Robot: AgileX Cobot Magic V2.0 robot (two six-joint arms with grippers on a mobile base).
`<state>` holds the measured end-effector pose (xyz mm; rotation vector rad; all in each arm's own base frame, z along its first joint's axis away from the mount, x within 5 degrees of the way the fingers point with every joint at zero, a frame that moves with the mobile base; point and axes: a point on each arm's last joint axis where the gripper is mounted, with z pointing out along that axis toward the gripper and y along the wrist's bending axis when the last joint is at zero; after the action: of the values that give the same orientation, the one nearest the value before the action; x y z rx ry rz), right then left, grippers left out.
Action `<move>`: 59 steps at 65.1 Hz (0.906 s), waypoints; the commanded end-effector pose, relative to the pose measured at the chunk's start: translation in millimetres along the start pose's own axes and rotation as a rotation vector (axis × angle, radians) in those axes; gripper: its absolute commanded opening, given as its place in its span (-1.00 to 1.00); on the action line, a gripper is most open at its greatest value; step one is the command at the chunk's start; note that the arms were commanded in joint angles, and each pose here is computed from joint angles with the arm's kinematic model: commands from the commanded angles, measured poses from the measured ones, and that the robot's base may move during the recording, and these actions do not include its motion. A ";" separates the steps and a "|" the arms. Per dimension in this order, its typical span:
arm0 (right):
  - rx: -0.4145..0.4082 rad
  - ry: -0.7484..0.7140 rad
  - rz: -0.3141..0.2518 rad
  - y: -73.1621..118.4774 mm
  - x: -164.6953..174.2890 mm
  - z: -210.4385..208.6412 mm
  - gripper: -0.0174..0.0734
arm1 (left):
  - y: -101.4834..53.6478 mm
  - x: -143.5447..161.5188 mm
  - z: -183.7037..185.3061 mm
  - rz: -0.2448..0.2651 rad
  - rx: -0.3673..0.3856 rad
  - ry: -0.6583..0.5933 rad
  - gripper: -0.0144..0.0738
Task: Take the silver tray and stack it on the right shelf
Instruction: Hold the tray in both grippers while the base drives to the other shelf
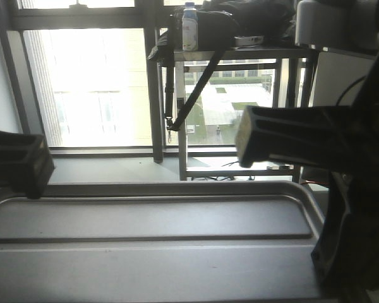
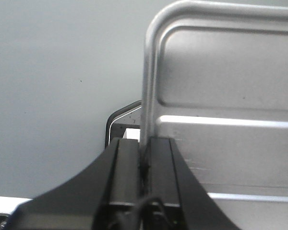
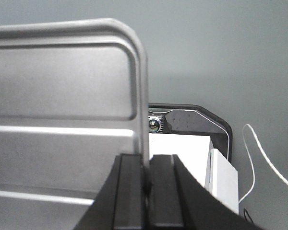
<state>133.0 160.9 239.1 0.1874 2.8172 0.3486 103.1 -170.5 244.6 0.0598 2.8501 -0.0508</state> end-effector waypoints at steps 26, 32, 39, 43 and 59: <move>0.102 -0.026 -0.035 -11.2 -4.4 -10.1 -0.46 | 26.3 2.0 -10.8 0.016 -0.257 0.026 -0.90; 0.102 -0.026 -0.035 -11.2 -4.4 -10.1 -0.46 | 26.3 2.0 -10.8 0.016 -0.257 0.026 -0.90; 0.102 -0.026 -0.035 -11.2 -4.4 -10.1 -0.46 | 26.3 2.0 -10.8 0.016 -0.257 0.026 -0.90; 0.102 -0.026 -0.035 -11.2 -4.4 -10.1 -0.46 | 26.3 2.0 -10.8 0.016 -0.257 0.026 -0.90; 0.103 -0.025 -0.034 -11.3 -4.4 -10.1 -0.46 | 26.3 2.0 -10.8 0.016 -0.257 0.026 -0.90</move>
<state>133.0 160.8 239.1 0.1877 2.8186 0.3459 103.1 -170.8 244.6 0.0604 2.8489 -0.0553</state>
